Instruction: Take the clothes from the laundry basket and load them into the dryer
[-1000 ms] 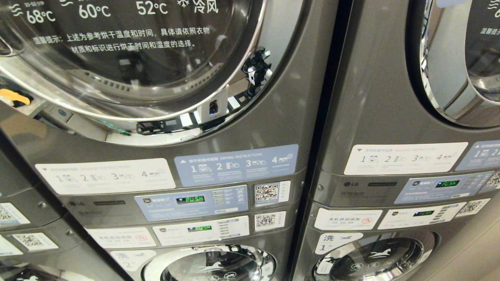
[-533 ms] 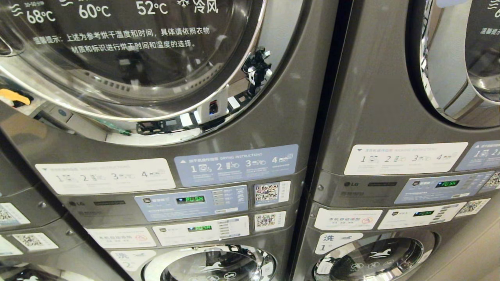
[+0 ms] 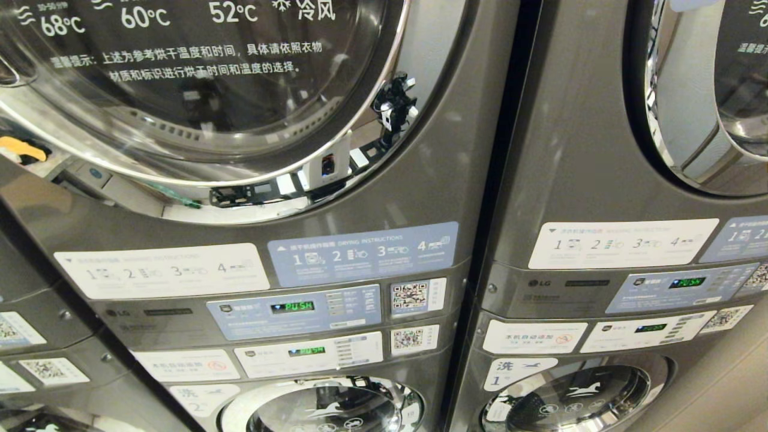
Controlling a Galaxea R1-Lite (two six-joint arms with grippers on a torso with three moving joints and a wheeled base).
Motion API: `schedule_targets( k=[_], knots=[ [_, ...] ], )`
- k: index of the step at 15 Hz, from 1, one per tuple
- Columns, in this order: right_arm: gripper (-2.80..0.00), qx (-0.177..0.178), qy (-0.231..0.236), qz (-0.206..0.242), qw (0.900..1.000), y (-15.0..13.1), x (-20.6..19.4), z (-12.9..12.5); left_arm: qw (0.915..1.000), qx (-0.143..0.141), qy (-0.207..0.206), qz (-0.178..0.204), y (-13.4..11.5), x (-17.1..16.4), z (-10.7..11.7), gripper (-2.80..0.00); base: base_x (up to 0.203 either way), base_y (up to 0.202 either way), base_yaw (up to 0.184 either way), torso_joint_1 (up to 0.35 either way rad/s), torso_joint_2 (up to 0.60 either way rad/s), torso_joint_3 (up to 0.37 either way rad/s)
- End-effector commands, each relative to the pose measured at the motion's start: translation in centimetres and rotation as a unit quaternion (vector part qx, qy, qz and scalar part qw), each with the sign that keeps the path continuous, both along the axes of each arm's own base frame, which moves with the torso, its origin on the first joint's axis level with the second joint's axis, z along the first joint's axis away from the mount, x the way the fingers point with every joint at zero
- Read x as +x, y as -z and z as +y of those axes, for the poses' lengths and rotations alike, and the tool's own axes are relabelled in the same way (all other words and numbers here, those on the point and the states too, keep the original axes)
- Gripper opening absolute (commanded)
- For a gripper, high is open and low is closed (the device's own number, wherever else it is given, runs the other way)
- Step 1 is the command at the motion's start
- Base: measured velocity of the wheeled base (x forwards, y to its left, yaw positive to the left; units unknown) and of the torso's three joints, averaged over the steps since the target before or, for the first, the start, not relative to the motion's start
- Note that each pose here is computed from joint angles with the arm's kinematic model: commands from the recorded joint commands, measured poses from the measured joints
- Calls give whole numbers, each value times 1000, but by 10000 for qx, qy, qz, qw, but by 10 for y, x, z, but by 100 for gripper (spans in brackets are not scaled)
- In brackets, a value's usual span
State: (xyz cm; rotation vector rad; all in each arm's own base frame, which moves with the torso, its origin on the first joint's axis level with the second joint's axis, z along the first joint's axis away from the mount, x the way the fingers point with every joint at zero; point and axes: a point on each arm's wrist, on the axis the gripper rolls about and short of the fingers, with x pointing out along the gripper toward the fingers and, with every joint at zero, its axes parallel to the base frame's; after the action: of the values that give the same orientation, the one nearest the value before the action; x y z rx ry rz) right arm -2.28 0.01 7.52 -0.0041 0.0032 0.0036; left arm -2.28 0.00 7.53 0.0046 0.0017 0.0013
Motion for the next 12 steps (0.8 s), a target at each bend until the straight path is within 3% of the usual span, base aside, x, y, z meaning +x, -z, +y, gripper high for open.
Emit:
schedule_targets(
  k=[1, 12],
  knots=[
    [-280, -2, -2, 2, 10000, 0, 0, 0, 10000, 0, -1, 7, 0, 0, 0, -280, 0, 0, 0, 0, 0, 0],
    [-280, -2, 2, 3, 10000, 0, 0, 0, 10000, 0, -1, 14, 0, 0, 0, -280, 0, 0, 0, 0, 0, 0]
  ],
)
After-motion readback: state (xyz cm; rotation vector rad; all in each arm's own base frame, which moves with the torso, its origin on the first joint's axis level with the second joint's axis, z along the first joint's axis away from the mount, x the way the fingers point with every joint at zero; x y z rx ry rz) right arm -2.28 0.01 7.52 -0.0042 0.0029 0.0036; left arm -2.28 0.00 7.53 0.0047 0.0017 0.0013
